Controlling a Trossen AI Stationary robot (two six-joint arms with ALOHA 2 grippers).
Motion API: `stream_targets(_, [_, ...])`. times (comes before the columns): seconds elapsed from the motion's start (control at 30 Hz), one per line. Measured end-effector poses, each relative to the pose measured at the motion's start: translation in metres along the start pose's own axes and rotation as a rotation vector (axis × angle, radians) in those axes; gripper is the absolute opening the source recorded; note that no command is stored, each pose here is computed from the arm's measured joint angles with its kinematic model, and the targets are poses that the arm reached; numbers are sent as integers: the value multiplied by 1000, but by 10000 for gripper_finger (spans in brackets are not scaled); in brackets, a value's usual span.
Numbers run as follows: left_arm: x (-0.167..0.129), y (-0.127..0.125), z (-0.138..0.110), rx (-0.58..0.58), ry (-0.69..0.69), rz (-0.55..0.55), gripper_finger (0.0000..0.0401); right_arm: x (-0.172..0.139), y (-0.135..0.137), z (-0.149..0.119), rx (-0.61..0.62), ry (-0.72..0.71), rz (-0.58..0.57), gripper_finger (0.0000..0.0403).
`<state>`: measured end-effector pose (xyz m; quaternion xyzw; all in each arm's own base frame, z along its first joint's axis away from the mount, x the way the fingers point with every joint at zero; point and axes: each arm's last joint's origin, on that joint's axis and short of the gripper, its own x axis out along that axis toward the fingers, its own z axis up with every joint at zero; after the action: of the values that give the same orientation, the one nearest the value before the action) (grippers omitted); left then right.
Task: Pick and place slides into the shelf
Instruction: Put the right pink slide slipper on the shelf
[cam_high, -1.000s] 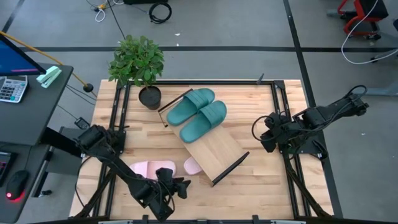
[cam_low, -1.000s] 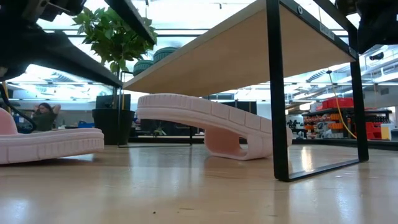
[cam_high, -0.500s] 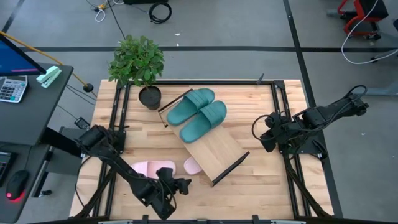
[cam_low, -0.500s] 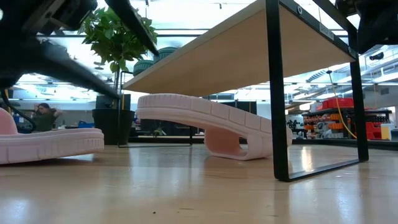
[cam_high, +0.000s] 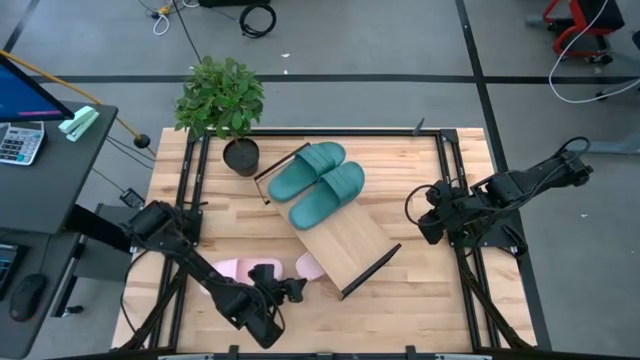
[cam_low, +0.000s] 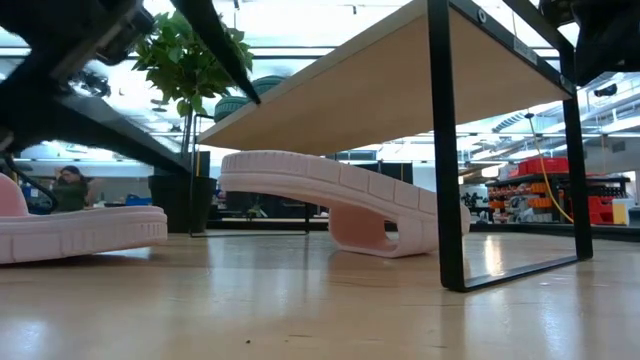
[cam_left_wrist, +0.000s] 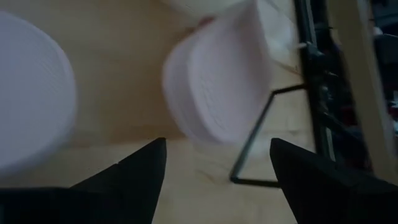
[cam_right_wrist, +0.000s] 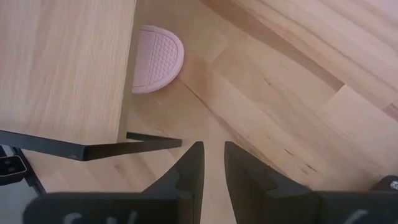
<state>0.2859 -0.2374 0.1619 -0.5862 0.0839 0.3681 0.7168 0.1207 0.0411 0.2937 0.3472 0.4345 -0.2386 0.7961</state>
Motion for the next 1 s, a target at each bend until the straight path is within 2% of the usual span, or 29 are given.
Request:
stream_targets(0.2, [7, 1, 8, 28, -19, 61, 272, 0, 0, 0, 1, 6, 2, 69])
stream_targets(0.43, [12, 1, 12, 48, -39, 79, 262, 0, 0, 0, 1, 8, 3, 69])
stream_targets(0.63, [21, -2, 16, 39, -58, 82, 277, 0, 0, 0, 1, 15, 5, 69])
stream_targets(1.0, [45, 8, 0, 10, -70, 44, 318, 0, 0, -1, 18, 33, 12, 69])
